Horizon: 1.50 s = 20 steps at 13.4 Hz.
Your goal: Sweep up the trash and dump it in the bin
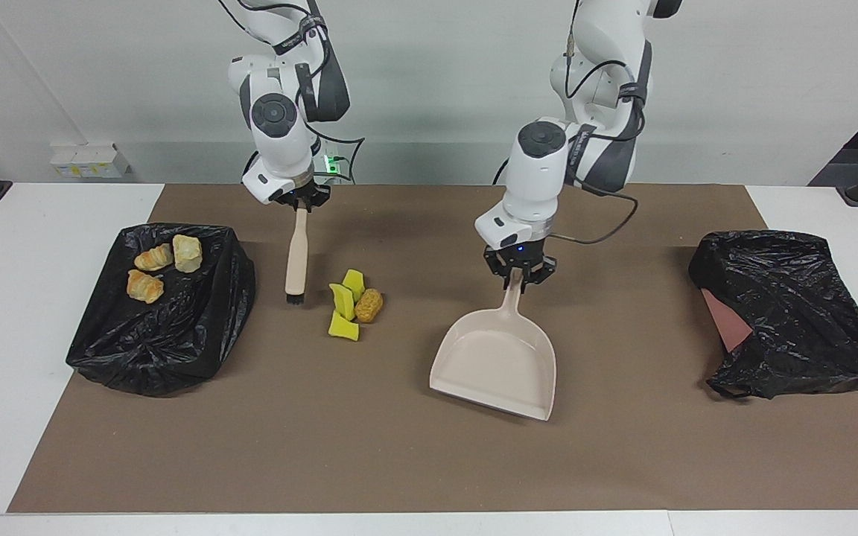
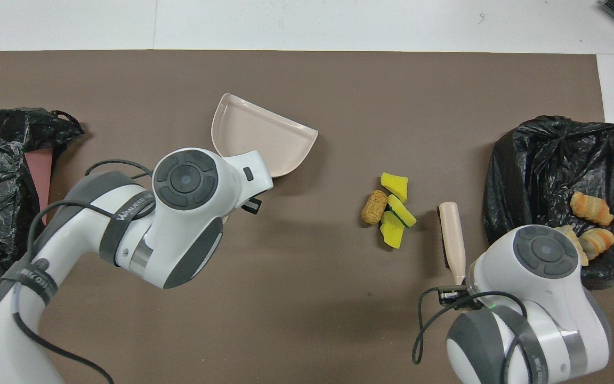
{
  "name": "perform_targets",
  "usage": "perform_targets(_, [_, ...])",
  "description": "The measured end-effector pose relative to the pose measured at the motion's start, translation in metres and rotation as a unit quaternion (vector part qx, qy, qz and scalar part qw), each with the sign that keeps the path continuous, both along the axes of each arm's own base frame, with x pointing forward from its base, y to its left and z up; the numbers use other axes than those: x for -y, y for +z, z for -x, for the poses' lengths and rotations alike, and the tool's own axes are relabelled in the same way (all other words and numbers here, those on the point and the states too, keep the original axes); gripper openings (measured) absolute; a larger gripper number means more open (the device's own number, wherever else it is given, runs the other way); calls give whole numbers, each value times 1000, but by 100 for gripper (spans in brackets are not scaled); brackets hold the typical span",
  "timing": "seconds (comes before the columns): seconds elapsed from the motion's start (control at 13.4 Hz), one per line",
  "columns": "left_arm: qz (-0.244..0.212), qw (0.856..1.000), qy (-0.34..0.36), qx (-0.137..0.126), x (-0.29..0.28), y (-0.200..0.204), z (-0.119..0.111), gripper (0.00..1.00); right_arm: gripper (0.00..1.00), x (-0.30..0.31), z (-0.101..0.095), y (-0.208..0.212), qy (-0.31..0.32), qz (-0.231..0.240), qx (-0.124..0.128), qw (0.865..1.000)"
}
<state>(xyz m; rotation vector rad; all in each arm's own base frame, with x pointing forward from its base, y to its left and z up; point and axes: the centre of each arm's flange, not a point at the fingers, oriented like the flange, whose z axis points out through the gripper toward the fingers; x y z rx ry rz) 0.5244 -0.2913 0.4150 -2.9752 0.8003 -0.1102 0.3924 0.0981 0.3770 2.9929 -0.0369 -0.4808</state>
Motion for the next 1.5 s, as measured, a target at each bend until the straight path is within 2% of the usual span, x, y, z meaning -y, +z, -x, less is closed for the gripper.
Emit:
perform_targets(0.15, [-14,997,-81,-15,-29,12,-6,31,26,0,6,-13,-9,-10,-5,1000])
perform_targets(0.22, [-22,990,-136,-28,-43,16,-8,31,26,0,8,-18,-11,-13,-8,1000])
perform_targets(0.45, [-19,953,-294,-74,-87,13,-14,31,26,-15,13,-21,5,-16,-7,1000])
perform_targets(0.67, [-14,928,-360,-95,-99,-2,-2,31,26,-30,14,-20,18,-24,5,1000])
perform_targets(0.82, [-15,908,-410,-87,-79,-12,11,31,26,-30,10,-21,16,-28,16,999])
perform_targets(0.9, [-15,900,-429,-76,-65,-17,18,31,26,-31,5,-24,15,-34,33,999])
perform_targets(0.97, [-16,893,-445,-70,-49,-21,25,31,26,-33,-2,-31,14,-39,47,998])
perform_targets(1.12, [-18,881,-469,-62,-23,-25,39,31,26,-42,-9,-45,21,-46,59,997])
perform_targets(1.35, [-16,883,-467,-50,7,-32,52,31,26,-65,-8,-43,13,-74,58,995])
perform_targets(1.5, [-16,885,-463,-49,17,-36,57,31,26,-95,-3,-42,11,-106,48,993])
